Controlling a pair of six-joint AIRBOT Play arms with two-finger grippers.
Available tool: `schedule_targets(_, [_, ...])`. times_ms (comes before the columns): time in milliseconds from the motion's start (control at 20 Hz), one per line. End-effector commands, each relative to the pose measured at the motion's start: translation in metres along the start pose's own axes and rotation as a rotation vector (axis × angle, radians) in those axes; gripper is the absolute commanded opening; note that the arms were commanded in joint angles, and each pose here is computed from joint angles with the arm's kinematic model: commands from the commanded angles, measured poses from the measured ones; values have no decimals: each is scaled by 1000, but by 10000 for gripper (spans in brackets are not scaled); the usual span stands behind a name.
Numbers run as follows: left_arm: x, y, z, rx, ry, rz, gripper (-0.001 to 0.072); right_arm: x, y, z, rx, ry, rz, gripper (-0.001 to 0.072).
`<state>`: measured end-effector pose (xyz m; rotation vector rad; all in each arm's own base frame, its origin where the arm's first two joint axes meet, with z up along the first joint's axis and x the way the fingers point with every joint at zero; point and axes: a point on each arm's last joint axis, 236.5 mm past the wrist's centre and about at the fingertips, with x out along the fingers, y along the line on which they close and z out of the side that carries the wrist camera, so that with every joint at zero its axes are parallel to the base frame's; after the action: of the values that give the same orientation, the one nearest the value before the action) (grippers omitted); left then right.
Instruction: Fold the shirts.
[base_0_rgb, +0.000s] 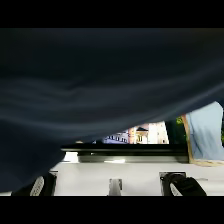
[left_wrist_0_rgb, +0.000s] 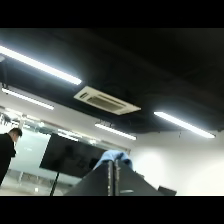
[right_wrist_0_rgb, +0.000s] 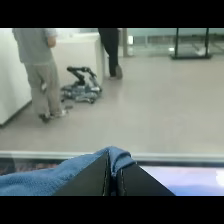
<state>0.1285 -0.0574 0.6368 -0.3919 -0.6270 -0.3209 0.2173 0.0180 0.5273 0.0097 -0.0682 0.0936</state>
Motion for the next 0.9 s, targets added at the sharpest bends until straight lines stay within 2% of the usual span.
schedule_targets(0, [13, 24, -58, 3, 219, 34, 27, 14, -12, -44, -26, 185, -61, 22])
schedule_targets(200, [33, 107, -189, -30, 657, 117, 27, 84, -33, -144, -106, 566, -191, 23])
schedule_targets(350, [27, 173, -293, -149, 924, 186, 27, 165, -21, -224, -161, 740, -180, 23])
schedule_targets(550, [-17, 241, -462, -332, 1217, 272, 26, 256, 1, -369, -140, 955, -162, 24])
schedule_targets(700, [-35, 275, -548, -423, 1285, 362, 27, 306, 10, -423, -14, 913, -200, 24])
schedule_targets(850, [-19, 290, -598, -495, 1227, 401, 27, 341, -7, -430, 150, 790, -252, 24])
